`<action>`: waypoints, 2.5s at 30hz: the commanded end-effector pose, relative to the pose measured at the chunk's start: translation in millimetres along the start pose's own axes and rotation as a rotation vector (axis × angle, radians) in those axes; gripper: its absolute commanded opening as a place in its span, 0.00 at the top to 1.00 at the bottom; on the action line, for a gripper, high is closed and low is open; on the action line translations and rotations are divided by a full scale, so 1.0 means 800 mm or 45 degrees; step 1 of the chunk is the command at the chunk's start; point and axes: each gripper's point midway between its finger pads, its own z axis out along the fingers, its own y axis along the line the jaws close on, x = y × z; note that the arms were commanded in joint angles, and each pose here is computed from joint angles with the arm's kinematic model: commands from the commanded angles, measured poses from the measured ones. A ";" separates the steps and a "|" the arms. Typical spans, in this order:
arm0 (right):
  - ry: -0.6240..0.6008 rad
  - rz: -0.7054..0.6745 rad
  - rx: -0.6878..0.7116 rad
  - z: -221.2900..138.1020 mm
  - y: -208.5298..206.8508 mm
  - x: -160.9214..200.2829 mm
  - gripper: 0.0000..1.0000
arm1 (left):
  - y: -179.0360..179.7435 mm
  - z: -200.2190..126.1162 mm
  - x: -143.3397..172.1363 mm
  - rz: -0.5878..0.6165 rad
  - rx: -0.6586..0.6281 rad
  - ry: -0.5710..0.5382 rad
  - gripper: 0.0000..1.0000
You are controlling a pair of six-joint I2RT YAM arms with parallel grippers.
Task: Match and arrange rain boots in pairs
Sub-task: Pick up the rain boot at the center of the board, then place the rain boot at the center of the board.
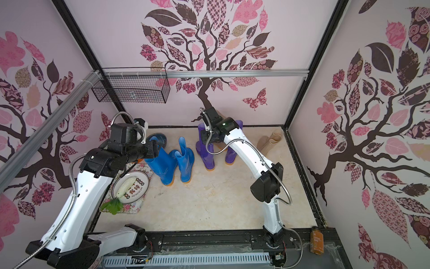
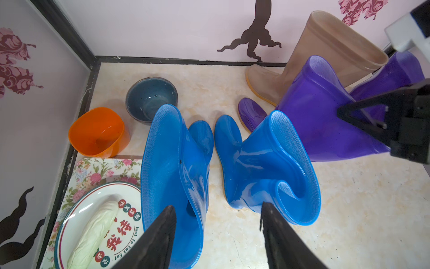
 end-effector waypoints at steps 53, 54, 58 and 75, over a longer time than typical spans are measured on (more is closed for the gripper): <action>-0.123 0.372 0.138 -0.255 -0.065 0.159 1.00 | -0.129 -0.010 -0.041 0.132 0.343 -0.116 0.37; -0.127 0.373 0.150 -0.258 -0.069 0.162 1.00 | -0.132 -0.009 -0.042 0.140 0.345 -0.118 0.37; -0.154 0.355 0.276 -0.261 -0.094 0.167 1.00 | -0.159 -0.009 -0.046 0.228 0.348 -0.134 0.37; -0.308 0.320 0.375 -0.252 -0.134 0.146 1.00 | -0.296 0.048 -0.033 0.488 0.419 -0.060 0.32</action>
